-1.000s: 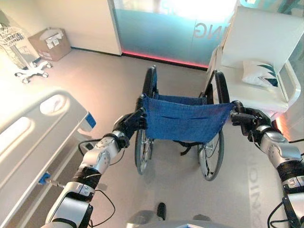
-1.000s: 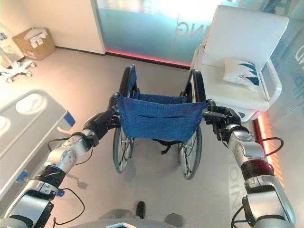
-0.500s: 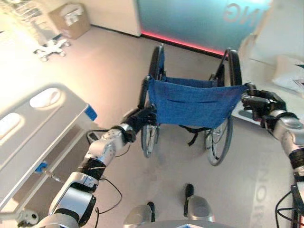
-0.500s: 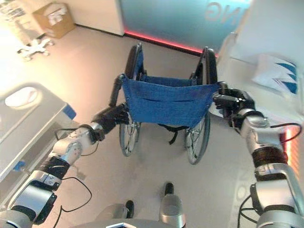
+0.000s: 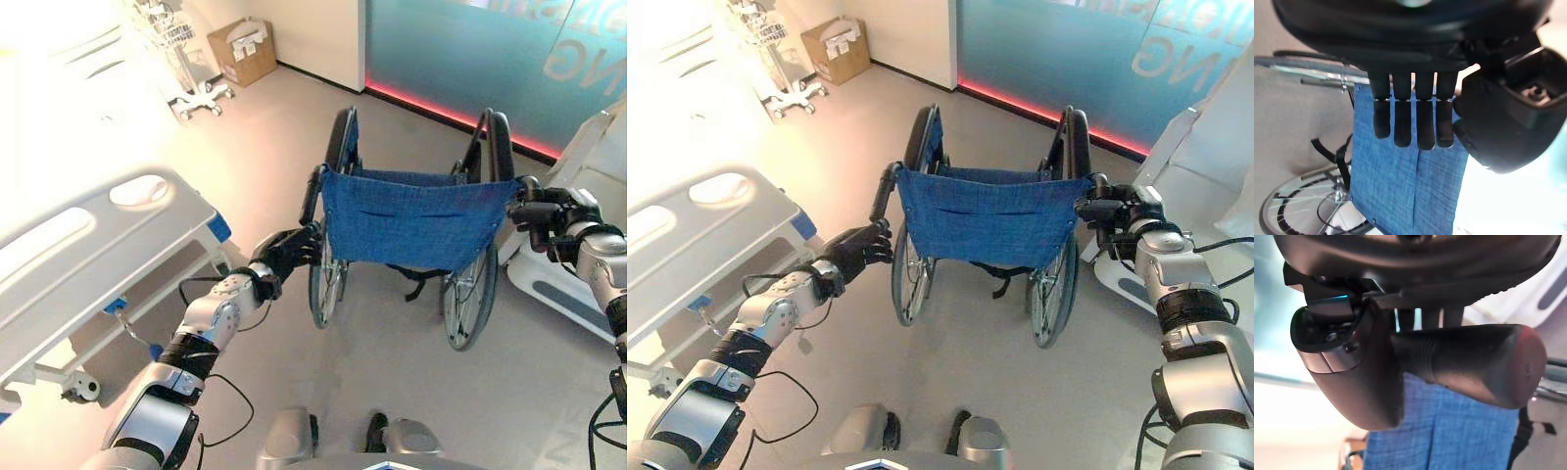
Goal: Push the wheelchair next to the bed
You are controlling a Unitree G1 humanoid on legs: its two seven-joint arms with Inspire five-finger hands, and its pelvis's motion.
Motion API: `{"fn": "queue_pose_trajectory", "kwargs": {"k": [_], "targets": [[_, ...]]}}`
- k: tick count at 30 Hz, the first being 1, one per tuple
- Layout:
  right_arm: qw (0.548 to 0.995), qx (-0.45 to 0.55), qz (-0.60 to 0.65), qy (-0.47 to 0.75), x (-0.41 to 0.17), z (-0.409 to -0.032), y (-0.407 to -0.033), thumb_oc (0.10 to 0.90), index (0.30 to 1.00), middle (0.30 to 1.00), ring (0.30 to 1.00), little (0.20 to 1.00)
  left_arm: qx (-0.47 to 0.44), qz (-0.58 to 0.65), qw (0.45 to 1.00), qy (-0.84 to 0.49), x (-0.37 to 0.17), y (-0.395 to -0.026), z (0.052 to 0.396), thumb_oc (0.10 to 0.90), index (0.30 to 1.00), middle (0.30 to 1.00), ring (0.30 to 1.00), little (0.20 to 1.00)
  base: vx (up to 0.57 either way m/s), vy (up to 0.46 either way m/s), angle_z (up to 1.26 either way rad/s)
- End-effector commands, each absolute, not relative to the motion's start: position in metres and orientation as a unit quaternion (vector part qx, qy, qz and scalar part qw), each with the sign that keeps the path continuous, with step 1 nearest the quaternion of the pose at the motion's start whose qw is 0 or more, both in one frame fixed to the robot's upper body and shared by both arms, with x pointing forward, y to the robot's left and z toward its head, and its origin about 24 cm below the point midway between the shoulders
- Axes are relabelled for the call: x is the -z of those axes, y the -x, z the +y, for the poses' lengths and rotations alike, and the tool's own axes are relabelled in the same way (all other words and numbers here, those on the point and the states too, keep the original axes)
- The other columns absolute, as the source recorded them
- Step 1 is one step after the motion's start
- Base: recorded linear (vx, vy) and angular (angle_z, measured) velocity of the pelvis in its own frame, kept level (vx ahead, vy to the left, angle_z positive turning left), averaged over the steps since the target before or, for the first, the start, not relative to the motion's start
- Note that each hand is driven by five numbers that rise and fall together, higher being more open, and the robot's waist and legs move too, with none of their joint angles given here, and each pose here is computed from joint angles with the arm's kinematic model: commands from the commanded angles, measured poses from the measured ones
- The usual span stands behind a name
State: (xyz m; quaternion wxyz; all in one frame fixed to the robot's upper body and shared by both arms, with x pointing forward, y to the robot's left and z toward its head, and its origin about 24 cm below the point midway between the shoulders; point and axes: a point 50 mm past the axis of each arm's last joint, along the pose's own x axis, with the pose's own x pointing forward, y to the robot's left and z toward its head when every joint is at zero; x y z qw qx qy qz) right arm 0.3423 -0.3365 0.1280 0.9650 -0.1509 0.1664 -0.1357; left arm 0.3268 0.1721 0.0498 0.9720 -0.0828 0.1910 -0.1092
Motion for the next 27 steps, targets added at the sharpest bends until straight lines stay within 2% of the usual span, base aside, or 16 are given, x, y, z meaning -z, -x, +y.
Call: {"fn": "queue_pose_trajectory", "kwargs": {"k": [1,7,9,13,18,27], "targets": [[0.959,-0.081,0.012,0.270,-0.199,-0.254,-0.381,0.400,0.300,0.300,0.300,0.300,0.118,0.045,0.989,0.071,-0.107,-0.340,0.181,0.400,0.300,0.300,0.300,0.300,0.33,-0.045,0.09],[0.953,-0.098,0.022,0.286,-0.197,-0.262,-0.382,0.400,0.300,0.300,0.300,0.300,0.119,0.050,0.990,0.049,-0.117,-0.342,0.196,0.400,0.300,0.300,0.300,0.300,0.33,-0.025,-0.44],[0.952,-0.103,0.023,0.287,-0.196,-0.261,-0.383,0.400,0.300,0.300,0.300,0.300,0.120,0.061,0.990,0.039,-0.115,-0.342,0.201,0.800,0.900,0.900,0.900,0.900,0.26,0.021,-0.79],[0.952,-0.096,0.027,0.289,-0.192,-0.266,-0.382,0.400,0.300,0.300,0.300,0.300,0.123,0.084,0.989,0.015,-0.114,-0.346,0.208,0.800,0.900,0.900,0.900,0.900,0.23,0.062,-0.60],[0.954,-0.088,0.034,0.284,-0.186,-0.272,-0.379,0.400,0.300,0.300,0.300,0.300,0.097,0.093,0.990,-0.041,-0.112,-0.349,0.226,0.800,0.900,0.900,0.900,0.900,0.26,0.158,0.37],[0.953,-0.093,0.017,0.288,-0.199,-0.260,-0.386,0.400,0.300,0.300,0.300,0.300,0.112,0.112,0.986,-0.060,-0.123,-0.363,0.223,0.800,0.900,0.900,0.900,0.900,0.14,-0.058,0.22]]}}
